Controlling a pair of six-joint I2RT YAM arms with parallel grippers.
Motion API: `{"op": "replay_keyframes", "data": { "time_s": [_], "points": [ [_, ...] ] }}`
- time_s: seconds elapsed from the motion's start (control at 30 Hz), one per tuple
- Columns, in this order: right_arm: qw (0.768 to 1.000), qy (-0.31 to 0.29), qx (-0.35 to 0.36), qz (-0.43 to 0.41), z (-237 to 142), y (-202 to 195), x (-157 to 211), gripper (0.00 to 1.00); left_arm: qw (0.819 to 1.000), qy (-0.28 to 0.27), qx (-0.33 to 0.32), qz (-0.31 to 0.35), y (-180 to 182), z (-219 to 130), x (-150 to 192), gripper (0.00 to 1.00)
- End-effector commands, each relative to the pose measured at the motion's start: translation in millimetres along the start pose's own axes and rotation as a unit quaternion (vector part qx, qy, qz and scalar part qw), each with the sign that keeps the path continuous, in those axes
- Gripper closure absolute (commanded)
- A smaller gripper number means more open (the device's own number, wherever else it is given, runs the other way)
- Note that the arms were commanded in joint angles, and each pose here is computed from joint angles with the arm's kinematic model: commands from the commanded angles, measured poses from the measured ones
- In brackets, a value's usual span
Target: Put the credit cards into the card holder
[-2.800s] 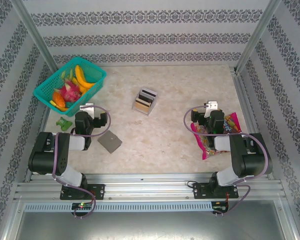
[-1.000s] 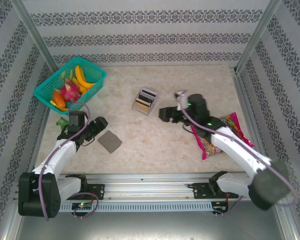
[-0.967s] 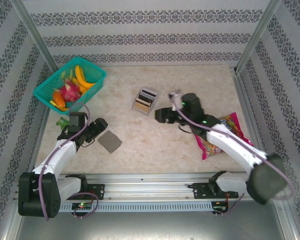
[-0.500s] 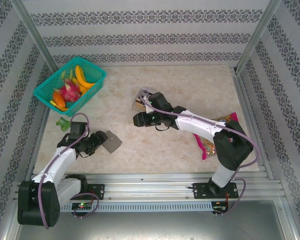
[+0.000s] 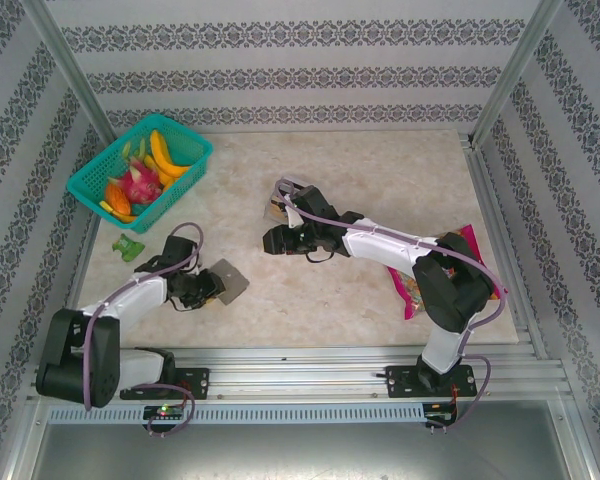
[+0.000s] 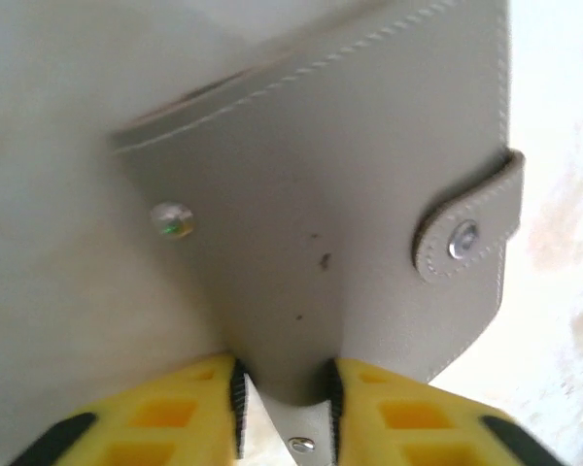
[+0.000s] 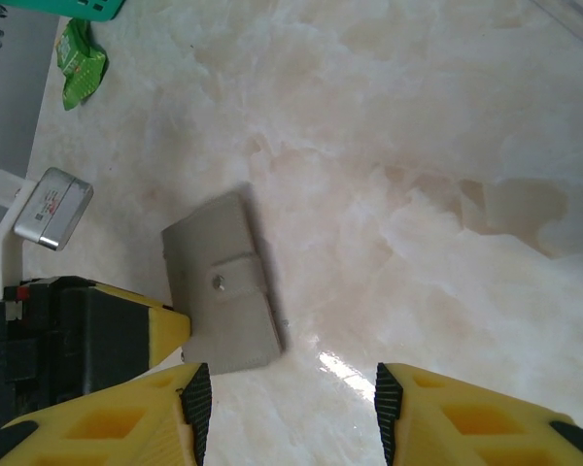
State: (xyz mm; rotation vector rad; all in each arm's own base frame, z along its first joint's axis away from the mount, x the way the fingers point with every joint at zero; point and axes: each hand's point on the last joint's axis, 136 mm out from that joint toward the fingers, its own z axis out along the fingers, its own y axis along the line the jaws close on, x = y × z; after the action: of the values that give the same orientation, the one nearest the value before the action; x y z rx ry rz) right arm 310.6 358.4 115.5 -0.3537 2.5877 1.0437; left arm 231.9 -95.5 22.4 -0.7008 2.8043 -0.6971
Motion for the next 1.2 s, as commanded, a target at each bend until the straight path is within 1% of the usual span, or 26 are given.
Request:
{"op": "replay_keyframes", "data": {
  "time_s": [0.0, 0.07, 0.23, 0.3, 0.4, 0.47, 0.53, 0.6, 0.67, 0.73, 0.8, 0.93, 0.97, 1.07, 1.17],
  "points": [
    [1.0, 0.018, 0.002, 0.007, 6, -3, 12, 0.5, 0.999, -0.004, 0.001, 0.053, -21, 3, -9, 0.77],
    [1.0, 0.018, 0.008, 0.011, 6, -7, 15, 0.5, 0.996, 0.009, -0.002, 0.085, -33, 9, -6, 0.83],
    [0.998, 0.012, 0.045, 0.033, 1, -26, 23, 0.51, 0.988, 0.032, -0.01, 0.154, -64, 27, 6, 0.93],
    [0.996, 0.007, 0.067, 0.052, -2, -38, 26, 0.52, 0.987, 0.036, -0.014, 0.158, -72, 34, 9, 0.95],
    [0.993, 0.007, 0.086, 0.079, -6, -50, 32, 0.53, 0.986, 0.037, -0.005, 0.163, -89, 41, 14, 0.96],
    [0.992, 0.008, 0.093, 0.086, -8, -53, 35, 0.53, 0.987, 0.03, 0.011, 0.156, -100, 44, 17, 0.96],
    [0.991, 0.014, 0.103, 0.088, -9, -56, 39, 0.57, 0.987, 0.026, 0.031, 0.154, -111, 48, 20, 0.96],
    [0.985, 0.016, 0.149, 0.085, -17, -73, 44, 0.57, 0.988, 0.025, 0.023, 0.149, -111, 50, 21, 0.92],
    [0.982, 0.014, 0.174, 0.076, -24, -87, 43, 0.59, 0.99, 0.012, 0.023, 0.137, -110, 48, 19, 0.81],
    [0.984, 0.019, 0.162, 0.077, -23, -89, 38, 0.61, 0.993, -0.006, 0.034, 0.117, -111, 45, 16, 0.77],
    [0.987, 0.027, 0.138, 0.08, -19, -85, 34, 0.64, 0.993, -0.019, 0.056, 0.102, -114, 42, 15, 0.68],
    [0.99, 0.041, 0.112, 0.081, -3, -77, 35, 0.68, 0.993, -0.033, 0.089, 0.075, -123, 39, 12, 0.64],
    [0.989, 0.046, 0.112, 0.085, 1, -78, 36, 0.71, 0.993, -0.031, 0.093, 0.068, -124, 41, 12, 0.63],
    [0.988, 0.056, 0.107, 0.092, 10, -79, 40, 0.77, 0.993, -0.023, 0.104, 0.058, -129, 47, 13, 0.61],
    [0.987, 0.062, 0.111, 0.1, 14, -85, 49, 0.8, 0.992, -0.013, 0.113, 0.053, -134, 52, 13, 0.61]
  ]
}}
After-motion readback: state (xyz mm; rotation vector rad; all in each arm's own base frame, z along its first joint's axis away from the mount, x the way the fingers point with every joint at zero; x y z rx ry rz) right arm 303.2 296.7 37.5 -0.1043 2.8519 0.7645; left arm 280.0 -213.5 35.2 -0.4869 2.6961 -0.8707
